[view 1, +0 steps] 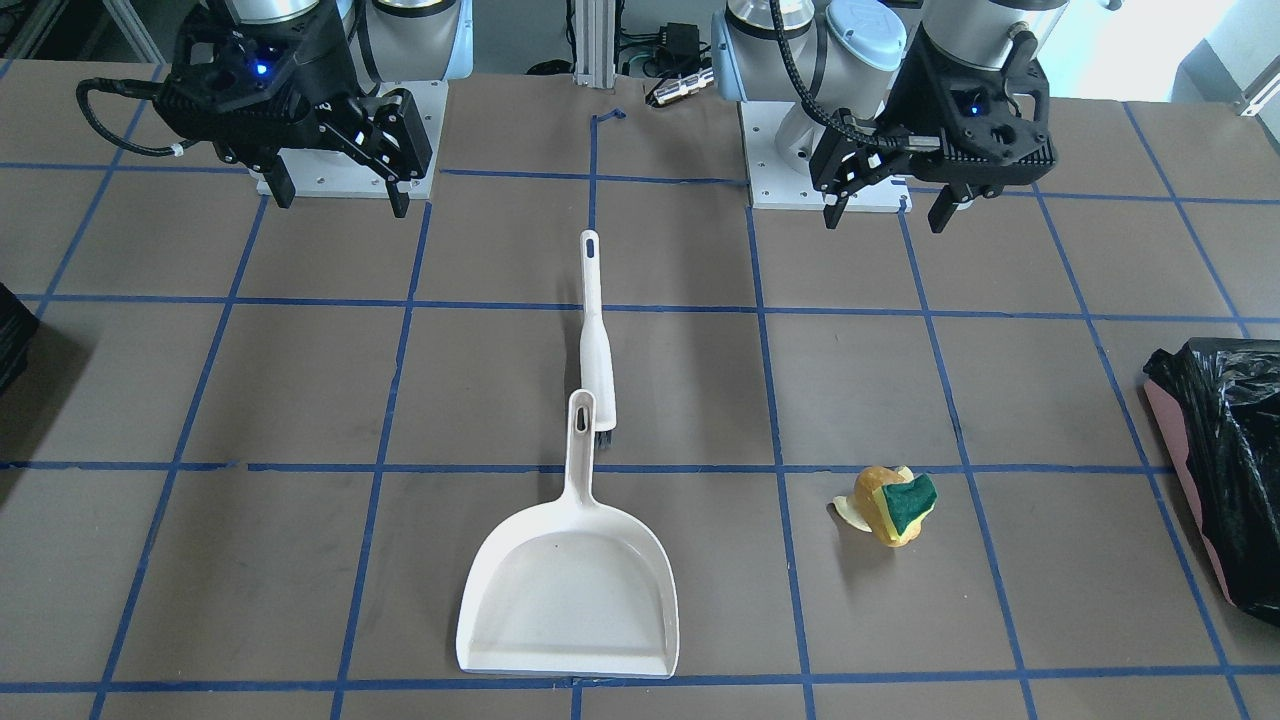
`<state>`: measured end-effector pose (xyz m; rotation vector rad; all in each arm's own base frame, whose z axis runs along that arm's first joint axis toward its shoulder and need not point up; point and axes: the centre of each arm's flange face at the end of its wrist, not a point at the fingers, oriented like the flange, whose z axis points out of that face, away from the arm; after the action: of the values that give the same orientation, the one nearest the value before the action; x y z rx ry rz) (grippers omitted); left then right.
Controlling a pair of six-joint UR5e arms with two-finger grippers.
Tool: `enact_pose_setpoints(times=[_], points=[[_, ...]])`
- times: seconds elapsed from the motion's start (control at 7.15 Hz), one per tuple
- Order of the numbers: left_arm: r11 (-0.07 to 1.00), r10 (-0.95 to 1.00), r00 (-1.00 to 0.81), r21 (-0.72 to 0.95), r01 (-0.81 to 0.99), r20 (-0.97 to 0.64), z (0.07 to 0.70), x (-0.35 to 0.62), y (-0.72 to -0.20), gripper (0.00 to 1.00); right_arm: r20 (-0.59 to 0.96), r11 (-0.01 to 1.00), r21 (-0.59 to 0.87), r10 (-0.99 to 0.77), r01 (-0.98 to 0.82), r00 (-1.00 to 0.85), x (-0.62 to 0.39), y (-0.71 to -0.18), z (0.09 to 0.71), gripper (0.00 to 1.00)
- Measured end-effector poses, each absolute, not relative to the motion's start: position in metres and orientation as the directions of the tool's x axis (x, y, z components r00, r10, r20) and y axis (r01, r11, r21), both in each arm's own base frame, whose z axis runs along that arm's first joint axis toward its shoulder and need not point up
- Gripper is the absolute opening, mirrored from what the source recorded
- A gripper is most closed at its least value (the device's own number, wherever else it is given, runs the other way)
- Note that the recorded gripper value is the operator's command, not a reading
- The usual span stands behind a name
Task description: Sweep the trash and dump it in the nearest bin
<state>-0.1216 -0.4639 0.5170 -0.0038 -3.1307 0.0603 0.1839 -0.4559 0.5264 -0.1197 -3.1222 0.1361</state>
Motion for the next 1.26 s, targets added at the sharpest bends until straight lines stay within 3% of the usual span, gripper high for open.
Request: enact_pose_setpoints(times=[1.26], points=[[1.000, 0.003, -1.000, -0.025, 0.003, 0.007, 0.5117, -0.1215, -0.4669, 1.00, 0.011, 0.994, -0.079, 0.081, 0.079, -0.997, 0.1841, -0.4560, 0.5244, 1.00]])
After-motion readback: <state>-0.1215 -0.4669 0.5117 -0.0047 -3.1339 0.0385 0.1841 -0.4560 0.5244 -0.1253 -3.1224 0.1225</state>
